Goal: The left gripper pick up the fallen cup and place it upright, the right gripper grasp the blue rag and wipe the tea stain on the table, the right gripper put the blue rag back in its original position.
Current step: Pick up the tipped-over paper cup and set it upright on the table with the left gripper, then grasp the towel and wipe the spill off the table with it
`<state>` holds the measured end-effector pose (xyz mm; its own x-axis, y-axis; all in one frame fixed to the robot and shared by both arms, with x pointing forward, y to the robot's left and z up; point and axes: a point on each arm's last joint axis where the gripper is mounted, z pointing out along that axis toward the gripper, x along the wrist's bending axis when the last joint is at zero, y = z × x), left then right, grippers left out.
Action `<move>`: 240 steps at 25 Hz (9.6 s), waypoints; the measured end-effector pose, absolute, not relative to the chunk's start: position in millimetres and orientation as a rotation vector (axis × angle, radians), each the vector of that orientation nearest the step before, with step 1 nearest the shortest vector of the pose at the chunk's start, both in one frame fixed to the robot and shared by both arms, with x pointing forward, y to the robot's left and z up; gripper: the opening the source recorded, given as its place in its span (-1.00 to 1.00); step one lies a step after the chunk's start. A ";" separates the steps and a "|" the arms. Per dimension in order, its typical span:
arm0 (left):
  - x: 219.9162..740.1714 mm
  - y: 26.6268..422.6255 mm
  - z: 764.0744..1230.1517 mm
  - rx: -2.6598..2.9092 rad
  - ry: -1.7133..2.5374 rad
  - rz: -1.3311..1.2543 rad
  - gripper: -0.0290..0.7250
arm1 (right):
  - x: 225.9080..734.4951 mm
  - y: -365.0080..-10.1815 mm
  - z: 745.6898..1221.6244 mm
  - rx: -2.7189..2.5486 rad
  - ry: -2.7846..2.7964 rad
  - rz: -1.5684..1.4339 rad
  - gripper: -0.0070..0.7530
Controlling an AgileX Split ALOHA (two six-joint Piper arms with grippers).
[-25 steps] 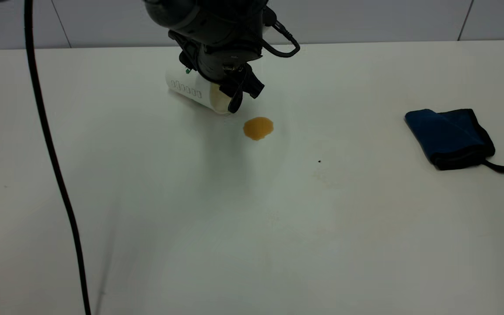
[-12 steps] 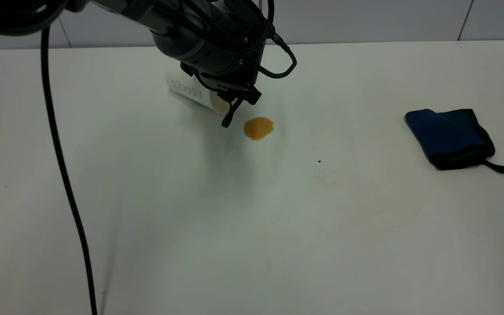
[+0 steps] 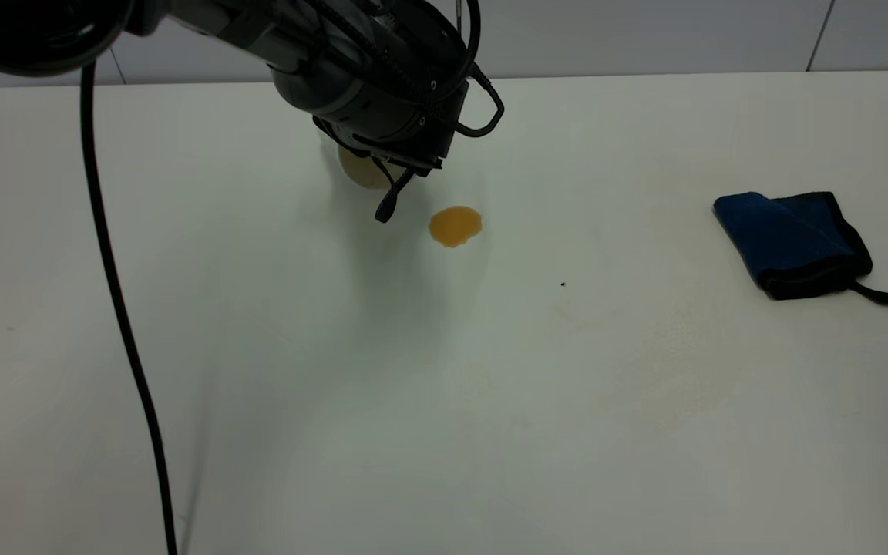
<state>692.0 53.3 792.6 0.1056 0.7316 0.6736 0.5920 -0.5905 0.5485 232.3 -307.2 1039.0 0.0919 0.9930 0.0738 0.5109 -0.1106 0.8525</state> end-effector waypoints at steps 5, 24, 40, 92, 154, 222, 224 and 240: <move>697.7 63.3 843.2 2.274 1.433 1.408 -0.91 | 232.3 -307.2 1039.0 1.706 1.492 0.921 -0.35; 712.3 173.5 907.5 2.365 1.604 0.114 -0.91 | 232.3 -307.2 1039.0 1.706 1.492 0.921 -0.35; 714.3 172.2 853.5 2.341 1.719 0.029 -0.77 | 232.3 -307.2 1039.0 1.706 1.492 0.921 -0.35; 326.1 278.2 1067.6 2.299 1.683 0.315 0.24 | 232.3 -307.2 1039.0 1.706 1.492 0.921 -0.35; 223.1 300.9 1032.5 1.696 1.679 0.819 0.24 | 321.9 -290.5 1054.2 1.619 1.752 0.888 0.61; 223.1 300.9 1032.5 1.696 1.679 0.819 0.24 | 728.7 -173.9 771.8 1.593 2.333 0.605 -0.78; 223.1 300.9 1032.5 1.696 1.679 0.819 0.24 | 731.6 -154.9 771.9 1.544 2.349 0.636 -0.78; 223.1 300.9 1032.5 1.696 1.679 0.819 0.24 | 707.6 -43.2 768.5 1.315 2.539 0.712 -0.78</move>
<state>223.1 300.9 1032.5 0.0052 0.9999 0.0103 0.6236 -0.0113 0.7817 707.6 -43.2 768.5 -0.5868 0.8084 0.0467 0.7148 0.4900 0.4991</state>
